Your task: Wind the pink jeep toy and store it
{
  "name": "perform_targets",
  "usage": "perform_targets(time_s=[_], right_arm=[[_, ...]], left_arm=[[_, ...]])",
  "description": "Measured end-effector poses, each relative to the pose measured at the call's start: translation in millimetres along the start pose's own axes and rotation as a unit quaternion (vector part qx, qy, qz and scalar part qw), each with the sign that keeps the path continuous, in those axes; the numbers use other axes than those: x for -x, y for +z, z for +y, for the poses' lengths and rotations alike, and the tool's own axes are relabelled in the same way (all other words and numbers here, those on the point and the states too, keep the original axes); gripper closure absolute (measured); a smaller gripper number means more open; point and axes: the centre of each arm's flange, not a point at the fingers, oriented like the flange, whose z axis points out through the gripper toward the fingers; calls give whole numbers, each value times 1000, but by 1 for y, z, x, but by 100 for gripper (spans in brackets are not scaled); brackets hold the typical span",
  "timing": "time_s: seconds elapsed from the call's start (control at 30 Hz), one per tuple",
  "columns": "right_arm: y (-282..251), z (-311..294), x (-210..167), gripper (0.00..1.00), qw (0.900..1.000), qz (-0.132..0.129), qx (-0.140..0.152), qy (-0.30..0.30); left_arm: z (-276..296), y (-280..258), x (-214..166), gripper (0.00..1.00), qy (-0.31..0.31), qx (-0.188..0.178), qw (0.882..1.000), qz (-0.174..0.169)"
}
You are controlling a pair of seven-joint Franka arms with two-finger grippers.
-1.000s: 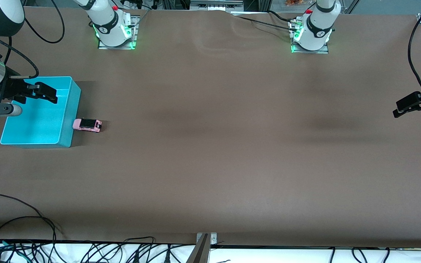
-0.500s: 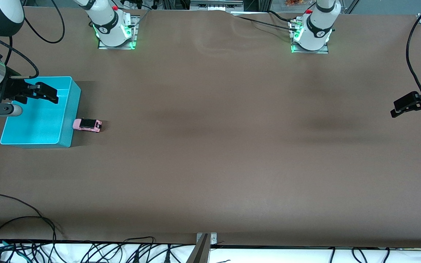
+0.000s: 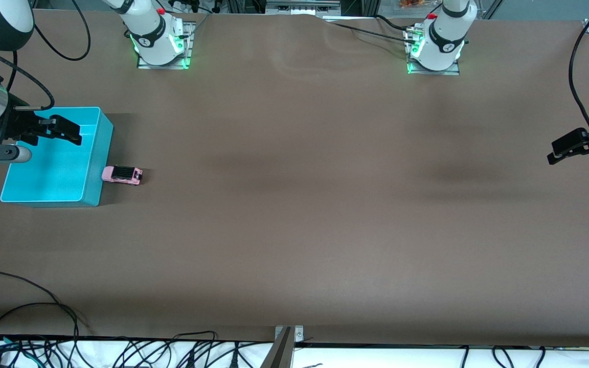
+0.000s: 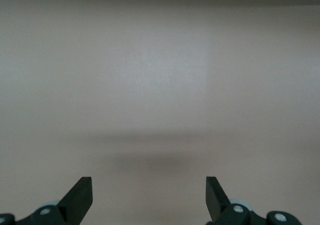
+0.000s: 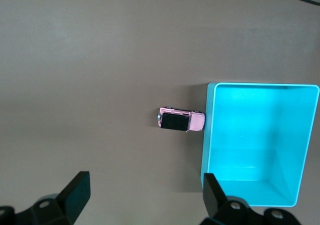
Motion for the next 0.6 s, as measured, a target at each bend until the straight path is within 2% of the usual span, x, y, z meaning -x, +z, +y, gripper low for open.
perform_targets(time_s=[0.47, 0.6], right_arm=[[11, -9, -8, 0, 1000, -2, -2, -6], [14, -13, -13, 0, 1000, 8, -1, -10]], left_arm=[[0, 2, 0, 0, 0, 0, 1000, -3], [0, 2, 0, 0, 0, 0, 1000, -3]])
